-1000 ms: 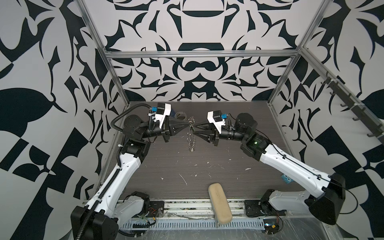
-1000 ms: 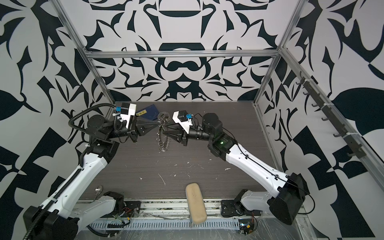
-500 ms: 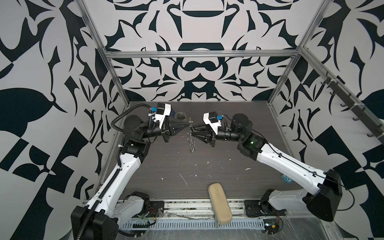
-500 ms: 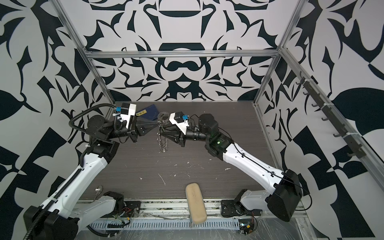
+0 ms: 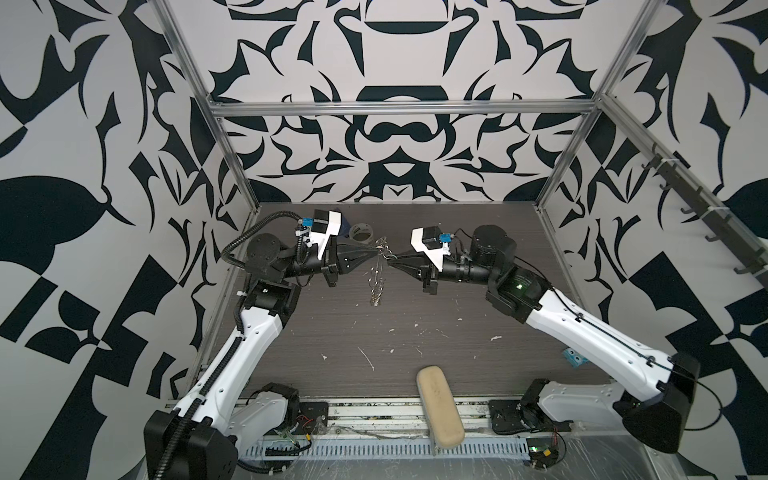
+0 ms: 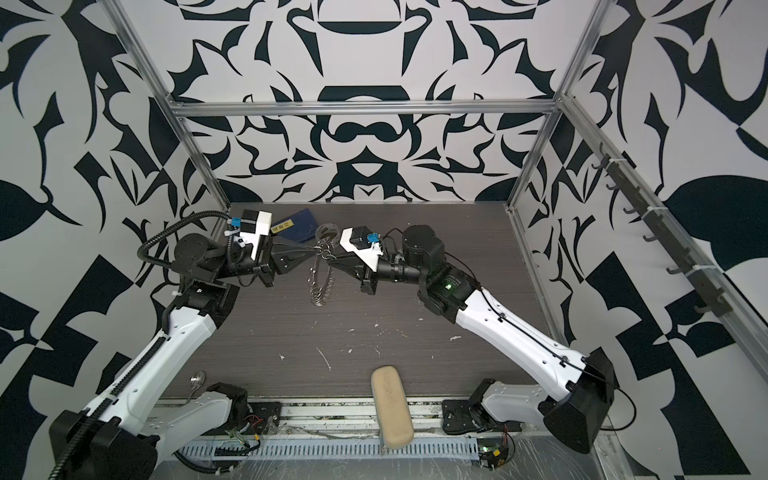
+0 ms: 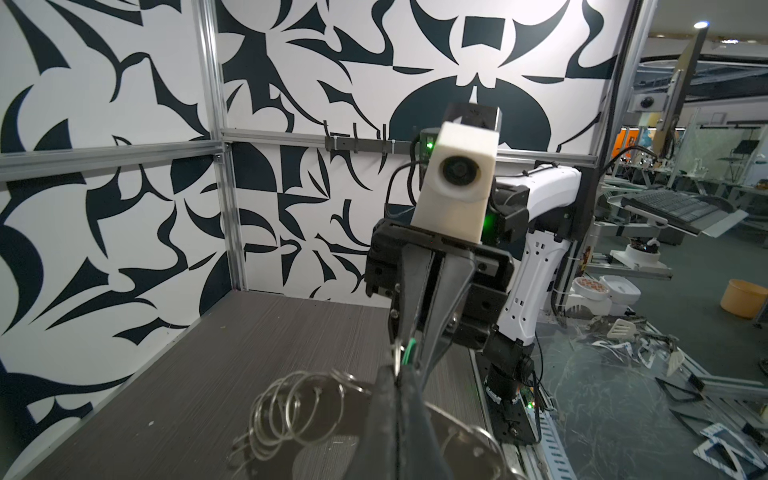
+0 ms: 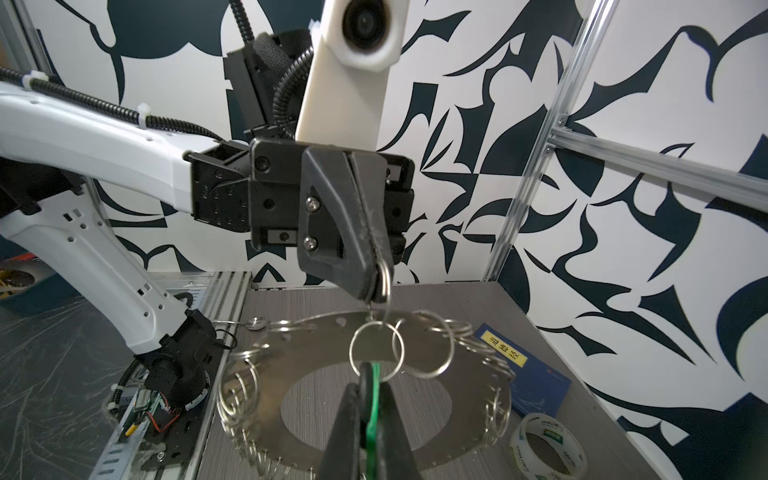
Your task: Remove the keys from the keyring
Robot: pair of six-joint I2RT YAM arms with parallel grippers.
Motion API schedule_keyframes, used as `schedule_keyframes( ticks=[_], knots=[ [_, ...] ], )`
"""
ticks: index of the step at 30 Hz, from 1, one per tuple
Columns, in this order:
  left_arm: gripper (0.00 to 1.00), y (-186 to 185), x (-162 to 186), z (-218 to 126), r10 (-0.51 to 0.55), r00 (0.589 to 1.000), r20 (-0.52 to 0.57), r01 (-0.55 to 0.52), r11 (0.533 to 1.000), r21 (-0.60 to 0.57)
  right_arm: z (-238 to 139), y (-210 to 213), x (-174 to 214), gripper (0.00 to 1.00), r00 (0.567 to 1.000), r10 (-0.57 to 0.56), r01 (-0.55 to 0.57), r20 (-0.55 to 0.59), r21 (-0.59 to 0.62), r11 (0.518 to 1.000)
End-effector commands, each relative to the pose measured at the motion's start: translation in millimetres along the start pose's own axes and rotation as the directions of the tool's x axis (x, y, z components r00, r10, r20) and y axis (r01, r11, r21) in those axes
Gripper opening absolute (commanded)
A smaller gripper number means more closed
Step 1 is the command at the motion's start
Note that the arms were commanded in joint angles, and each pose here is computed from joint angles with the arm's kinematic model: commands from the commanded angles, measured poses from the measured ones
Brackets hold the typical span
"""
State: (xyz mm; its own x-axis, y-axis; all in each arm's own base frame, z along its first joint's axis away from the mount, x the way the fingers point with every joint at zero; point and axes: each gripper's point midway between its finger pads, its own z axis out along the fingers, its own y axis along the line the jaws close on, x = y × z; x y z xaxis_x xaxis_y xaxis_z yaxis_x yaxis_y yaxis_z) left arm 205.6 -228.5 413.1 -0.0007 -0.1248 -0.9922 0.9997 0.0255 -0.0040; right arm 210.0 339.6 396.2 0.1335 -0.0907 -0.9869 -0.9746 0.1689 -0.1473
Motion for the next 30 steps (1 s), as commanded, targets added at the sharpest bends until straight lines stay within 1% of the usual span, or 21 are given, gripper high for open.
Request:
schedule_keyframes(
  ticks=[1,6,9,13,19,26,30],
  knots=[
    [0.00,-19.4,-6.5,-4.2,0.198,0.980,0.010,-0.198,0.979,0.055,-13.8,0.8,-18.4,0.00,0.997,-0.075,0.075,-0.017,0.032,0.997],
    [0.00,-34.4,4.9,-7.5,0.321,0.947,-0.016,-0.317,0.941,0.121,-16.6,0.3,-21.5,0.00,0.992,-0.110,0.112,-0.060,0.029,0.993],
    [0.00,-39.3,7.9,-8.8,0.353,0.935,-0.027,-0.347,0.928,0.133,-17.5,-0.1,-22.9,0.00,0.988,-0.133,0.135,-0.077,0.027,0.990],
    [0.00,-43.8,11.7,-10.3,0.365,0.930,-0.051,-0.354,0.923,0.151,-18.7,-2.3,-23.5,0.00,0.982,-0.154,0.158,-0.104,0.030,0.987],
    [0.00,-45.9,12.7,-10.9,0.376,0.925,-0.059,-0.363,0.918,0.161,-19.8,-3.8,-35.3,0.00,0.978,-0.183,0.187,-0.103,0.027,0.982],
    [0.00,-44.1,12.5,-10.1,0.327,0.942,-0.075,-0.311,0.935,0.170,-21.8,-7.5,-51.4,0.00,0.971,-0.223,0.227,-0.082,0.046,0.973],
    [0.00,-47.1,13.2,-10.9,0.340,0.938,-0.071,-0.324,0.930,0.175,-24.1,-9.9,-61.1,0.00,0.968,-0.245,0.249,-0.059,0.068,0.966]
  ],
)
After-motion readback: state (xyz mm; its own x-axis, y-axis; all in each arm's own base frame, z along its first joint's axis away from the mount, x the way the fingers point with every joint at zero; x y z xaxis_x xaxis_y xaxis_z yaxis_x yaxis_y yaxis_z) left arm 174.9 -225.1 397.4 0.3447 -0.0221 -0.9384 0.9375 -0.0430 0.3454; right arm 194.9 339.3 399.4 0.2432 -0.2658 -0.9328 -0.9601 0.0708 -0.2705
